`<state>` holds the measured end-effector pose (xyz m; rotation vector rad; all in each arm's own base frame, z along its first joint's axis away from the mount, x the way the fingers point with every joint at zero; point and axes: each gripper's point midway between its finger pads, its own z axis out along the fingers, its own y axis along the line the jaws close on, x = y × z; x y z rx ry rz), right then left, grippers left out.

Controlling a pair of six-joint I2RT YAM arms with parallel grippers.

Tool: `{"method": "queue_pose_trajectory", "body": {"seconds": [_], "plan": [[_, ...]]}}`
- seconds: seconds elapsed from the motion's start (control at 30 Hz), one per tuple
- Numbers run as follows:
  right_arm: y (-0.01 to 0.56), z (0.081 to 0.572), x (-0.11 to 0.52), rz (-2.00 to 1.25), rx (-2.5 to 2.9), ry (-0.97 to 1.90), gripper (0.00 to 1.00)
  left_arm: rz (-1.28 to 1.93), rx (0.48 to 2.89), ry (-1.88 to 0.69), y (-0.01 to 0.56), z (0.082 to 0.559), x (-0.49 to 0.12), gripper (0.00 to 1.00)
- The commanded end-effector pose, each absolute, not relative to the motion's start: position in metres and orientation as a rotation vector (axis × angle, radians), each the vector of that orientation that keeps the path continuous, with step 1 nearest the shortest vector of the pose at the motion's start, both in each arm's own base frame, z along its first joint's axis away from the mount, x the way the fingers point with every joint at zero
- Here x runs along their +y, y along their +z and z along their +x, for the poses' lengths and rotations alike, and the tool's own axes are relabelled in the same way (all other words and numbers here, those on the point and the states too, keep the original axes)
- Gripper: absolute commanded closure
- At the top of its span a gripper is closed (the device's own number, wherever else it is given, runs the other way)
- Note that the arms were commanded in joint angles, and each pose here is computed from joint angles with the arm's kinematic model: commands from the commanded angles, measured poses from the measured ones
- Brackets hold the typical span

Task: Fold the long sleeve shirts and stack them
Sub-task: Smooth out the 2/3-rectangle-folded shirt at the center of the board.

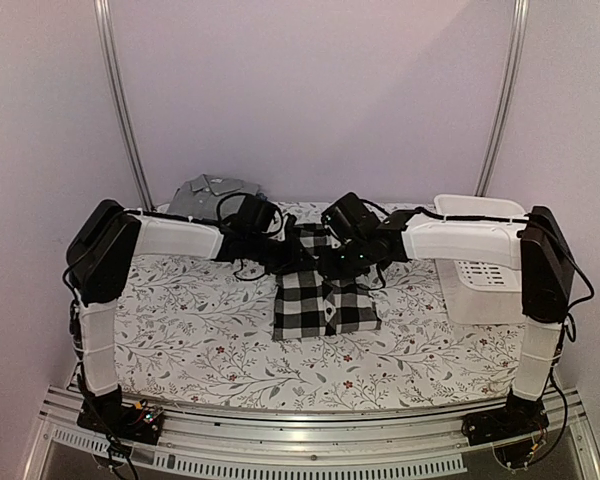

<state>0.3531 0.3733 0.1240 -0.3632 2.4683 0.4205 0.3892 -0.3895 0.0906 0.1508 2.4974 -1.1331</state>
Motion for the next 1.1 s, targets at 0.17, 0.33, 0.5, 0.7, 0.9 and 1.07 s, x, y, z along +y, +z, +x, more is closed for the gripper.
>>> {"method": "queue_pose_trajectory", "body": {"seconds": [0.17, 0.33, 0.5, 0.7, 0.9, 1.07], "plan": [[0.037, 0.324, 0.364, -0.379, 2.641, 0.293, 0.66, 0.065, 2.682, -1.003, 0.010, 0.417, -0.368, 0.78], [-0.004, 0.313, 0.355, -0.383, 2.717, 0.240, 0.55, 0.132, 2.681, -1.004, 0.012, 0.421, -0.373, 0.77], [0.021, 0.315, 0.353, -0.353, 2.693, 0.251, 0.49, 0.186, 2.638, -0.998, 0.036, 0.427, -0.378, 0.76], [0.087, 0.330, 0.338, -0.256, 2.553, 0.267, 0.46, 0.232, 2.571, -0.991, 0.069, 0.429, -0.382, 0.74], [0.040, 0.325, 0.326, -0.257, 2.648, 0.237, 0.54, 0.248, 2.535, -0.976, 0.092, 0.429, -0.381, 0.74], [-0.006, 0.313, 0.312, -0.242, 2.738, 0.177, 0.55, 0.257, 2.505, -0.982, 0.113, 0.420, -0.377, 0.73]]}}
